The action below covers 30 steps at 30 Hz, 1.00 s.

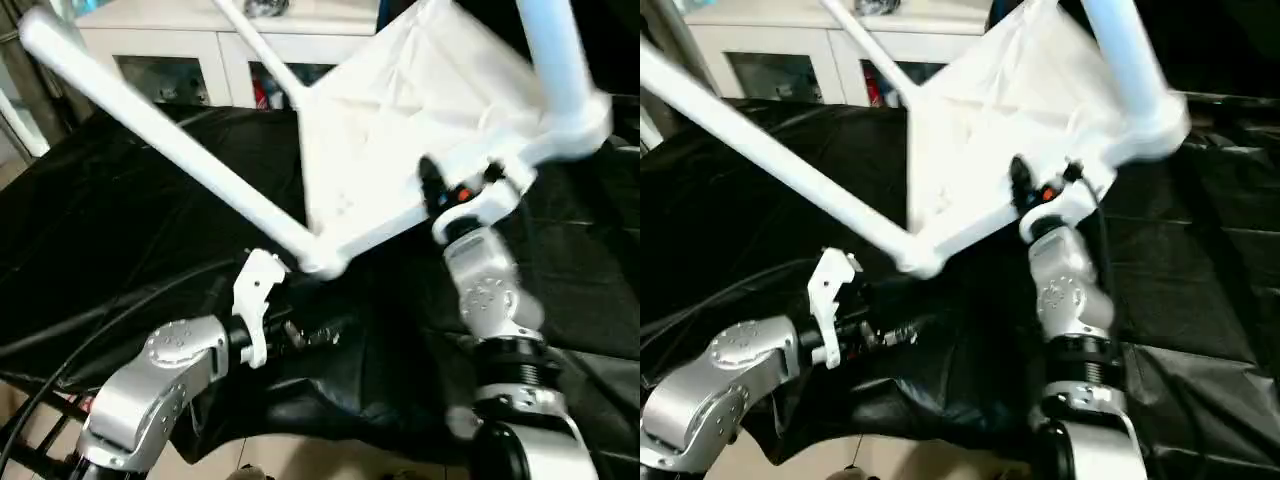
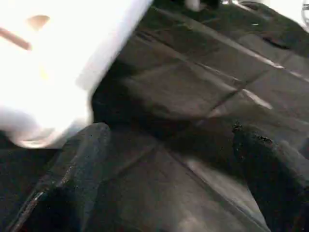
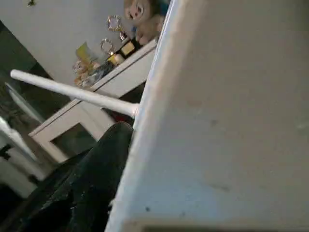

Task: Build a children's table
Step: Flip table

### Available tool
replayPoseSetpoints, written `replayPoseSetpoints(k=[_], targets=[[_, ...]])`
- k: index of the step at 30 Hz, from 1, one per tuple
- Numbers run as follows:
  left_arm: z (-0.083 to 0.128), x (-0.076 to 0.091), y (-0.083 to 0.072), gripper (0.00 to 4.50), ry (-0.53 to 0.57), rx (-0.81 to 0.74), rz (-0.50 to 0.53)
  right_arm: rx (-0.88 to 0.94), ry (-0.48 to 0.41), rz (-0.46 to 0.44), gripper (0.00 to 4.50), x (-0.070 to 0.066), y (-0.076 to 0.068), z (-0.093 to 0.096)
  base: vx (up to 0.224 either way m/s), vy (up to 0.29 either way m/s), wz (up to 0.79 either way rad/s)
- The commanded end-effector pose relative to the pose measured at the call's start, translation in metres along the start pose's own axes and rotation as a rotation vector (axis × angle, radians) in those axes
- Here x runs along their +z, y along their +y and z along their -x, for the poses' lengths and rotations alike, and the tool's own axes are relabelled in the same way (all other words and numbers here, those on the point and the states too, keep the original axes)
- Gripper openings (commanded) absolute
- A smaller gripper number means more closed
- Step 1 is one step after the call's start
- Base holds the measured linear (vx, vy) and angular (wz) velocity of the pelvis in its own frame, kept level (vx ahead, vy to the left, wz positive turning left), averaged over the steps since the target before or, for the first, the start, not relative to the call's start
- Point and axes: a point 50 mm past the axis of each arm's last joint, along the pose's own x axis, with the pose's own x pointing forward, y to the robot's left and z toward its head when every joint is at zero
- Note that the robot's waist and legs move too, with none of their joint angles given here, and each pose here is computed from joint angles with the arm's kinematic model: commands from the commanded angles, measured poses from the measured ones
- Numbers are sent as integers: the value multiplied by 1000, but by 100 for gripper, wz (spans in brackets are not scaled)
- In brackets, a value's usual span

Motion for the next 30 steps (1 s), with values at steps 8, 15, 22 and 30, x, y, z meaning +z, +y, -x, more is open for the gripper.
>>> replayPoseSetpoints(k=[8, 15, 22, 30], targets=[[-7, 33, 15, 450, -61, 172, -230, -26, -10, 377, 218, 21, -3, 6, 0, 0, 0], [-8, 49, 3, 450, -137, 56, -284, -42, 10, 475, 218, 29, 3, 6, 0, 0, 0], [-12, 64, 7, 450, -157, 98, -303, -58, 48, 509, 218, 29, 7, 5, 0, 0, 0], [-8, 77, 15, 450, -150, 106, -501, -68, 96, 608, 218, 26, 8, 7, 0, 0, 0]])
